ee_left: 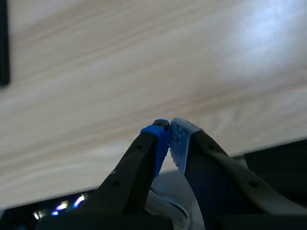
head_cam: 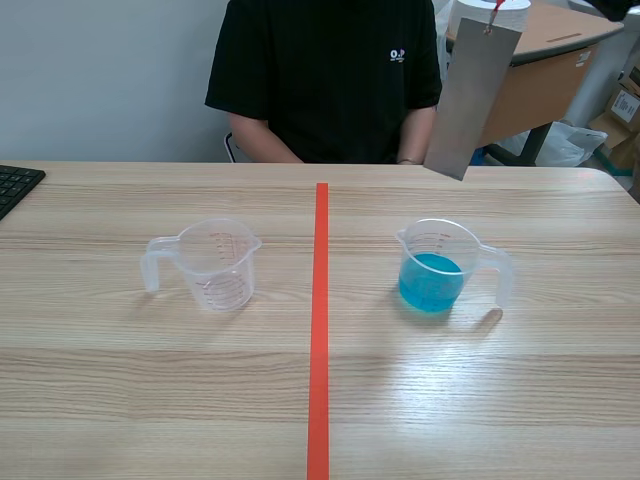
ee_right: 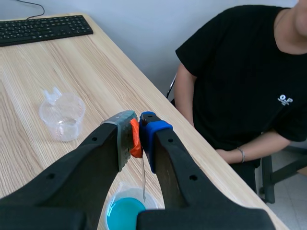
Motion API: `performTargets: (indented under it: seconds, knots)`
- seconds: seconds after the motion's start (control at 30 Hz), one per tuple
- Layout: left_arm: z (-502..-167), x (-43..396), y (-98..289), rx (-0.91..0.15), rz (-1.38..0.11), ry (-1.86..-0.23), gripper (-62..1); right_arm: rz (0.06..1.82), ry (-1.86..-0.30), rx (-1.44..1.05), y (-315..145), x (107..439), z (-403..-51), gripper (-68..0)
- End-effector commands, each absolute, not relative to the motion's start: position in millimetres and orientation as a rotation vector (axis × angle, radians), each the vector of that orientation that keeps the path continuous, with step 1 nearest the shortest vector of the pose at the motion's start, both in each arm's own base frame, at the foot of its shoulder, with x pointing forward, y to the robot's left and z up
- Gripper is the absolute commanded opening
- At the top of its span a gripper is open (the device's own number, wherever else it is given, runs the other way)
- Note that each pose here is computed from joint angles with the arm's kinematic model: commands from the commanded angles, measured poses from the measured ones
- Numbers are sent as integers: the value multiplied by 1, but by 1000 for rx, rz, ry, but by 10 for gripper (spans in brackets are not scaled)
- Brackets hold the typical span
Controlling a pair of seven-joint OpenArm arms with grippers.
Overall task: Do the redox reaction experiment.
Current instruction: 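Put the plate into the left beaker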
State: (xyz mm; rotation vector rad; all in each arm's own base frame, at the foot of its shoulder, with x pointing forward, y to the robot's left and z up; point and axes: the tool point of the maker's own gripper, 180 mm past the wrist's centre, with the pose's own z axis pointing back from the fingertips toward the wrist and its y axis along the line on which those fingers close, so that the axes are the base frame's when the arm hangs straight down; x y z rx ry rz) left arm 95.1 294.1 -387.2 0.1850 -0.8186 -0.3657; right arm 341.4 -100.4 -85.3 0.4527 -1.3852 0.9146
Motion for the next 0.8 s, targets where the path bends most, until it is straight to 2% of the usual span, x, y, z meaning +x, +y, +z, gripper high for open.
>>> performTargets:
  seconds: [0.0,0.3,0.77]
  knots:
    - [-388,90,289,186,-349,-825,-562,952,-1426,457,-93,340,-70,-660]
    - [-413,41,273,190,-207,-701,-562,1001,-1436,522,-63,339,-64,-660]
    - [-423,22,253,172,-91,-672,-562,1079,-1429,677,4,331,-55,-660]
